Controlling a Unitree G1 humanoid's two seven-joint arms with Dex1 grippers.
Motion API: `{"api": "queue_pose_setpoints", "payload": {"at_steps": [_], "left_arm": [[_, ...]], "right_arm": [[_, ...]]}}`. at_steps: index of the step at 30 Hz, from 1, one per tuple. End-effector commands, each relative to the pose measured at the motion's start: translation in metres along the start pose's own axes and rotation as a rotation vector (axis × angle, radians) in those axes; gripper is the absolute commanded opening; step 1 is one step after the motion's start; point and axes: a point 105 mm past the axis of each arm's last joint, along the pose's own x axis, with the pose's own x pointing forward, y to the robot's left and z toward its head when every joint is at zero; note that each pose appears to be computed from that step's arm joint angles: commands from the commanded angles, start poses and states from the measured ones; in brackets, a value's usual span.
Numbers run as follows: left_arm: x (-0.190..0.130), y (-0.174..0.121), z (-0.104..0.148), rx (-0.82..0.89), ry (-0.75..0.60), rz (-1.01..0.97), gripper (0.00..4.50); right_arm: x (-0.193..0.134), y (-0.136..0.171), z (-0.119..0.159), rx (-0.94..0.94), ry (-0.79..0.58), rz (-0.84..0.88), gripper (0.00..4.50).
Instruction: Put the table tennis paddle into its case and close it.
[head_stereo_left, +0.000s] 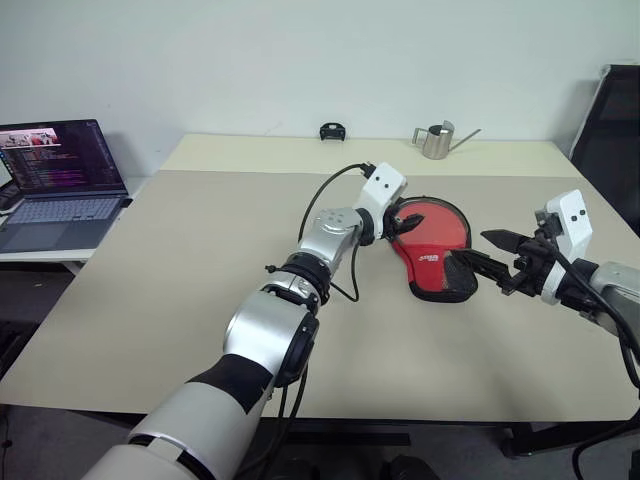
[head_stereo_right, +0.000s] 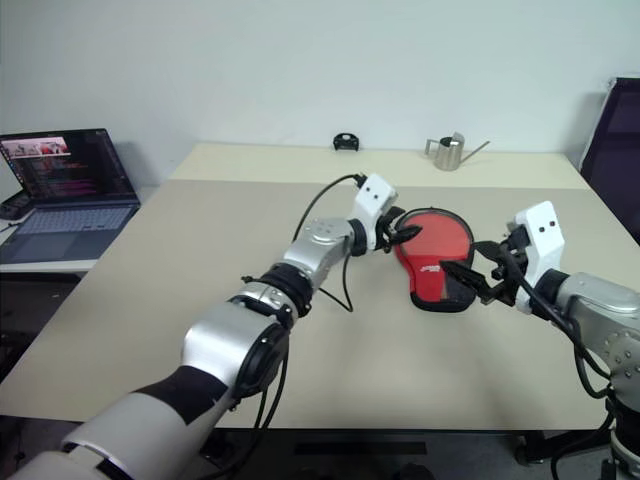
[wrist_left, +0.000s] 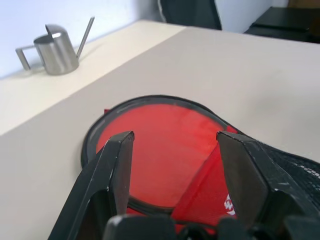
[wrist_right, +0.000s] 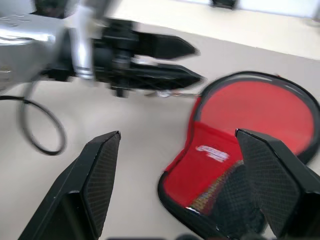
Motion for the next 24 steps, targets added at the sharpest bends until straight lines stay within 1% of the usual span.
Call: {"api": "queue_pose_setpoints", "payload": {"at_steps": [1, 4, 8, 10, 13, 15, 17, 22, 24], "left_arm": [[-0.022, 0.014, 0.017, 0.045, -0.104, -0.07, 2.88], [-0.049, 0.026, 0.01, 0.08, -0.12, -0.121, 2.88], [-0.087, 0.04, 0.005, 0.084, -0.138, -0.133, 2.88], [-0.101, 0.039, 0.005, 0.08, -0.143, -0.14, 2.88], [-0.124, 0.034, 0.008, 0.072, -0.14, -0.161, 2.88], [-0.136, 0.027, 0.01, 0.054, -0.133, -0.182, 2.88], [-0.146, 0.02, 0.012, 0.037, -0.117, -0.203, 2.88], [-0.158, 0.014, 0.019, 0.023, -0.095, -0.21, 2.88], [-0.161, 0.013, 0.022, 0.021, -0.094, -0.205, 2.88]], "right_arm": [[0.008, -0.006, 0.008, -0.012, -0.031, -0.025, 3.99], [0.021, -0.019, 0.0, -0.018, 0.006, -0.058, 3.99], [0.041, -0.033, -0.009, -0.009, 0.048, -0.089, 3.99], [0.049, -0.039, -0.014, -0.002, 0.07, -0.087, 3.99], [0.061, -0.056, -0.025, 0.009, 0.109, -0.119, 3.99], [0.066, -0.069, -0.032, 0.018, 0.133, -0.146, 3.99], [0.072, -0.074, -0.038, 0.029, 0.152, -0.139, 3.99], [0.081, -0.093, -0.054, 0.024, 0.21, -0.167, 3.99], [0.085, -0.096, -0.059, 0.041, 0.224, -0.162, 3.99]]}}
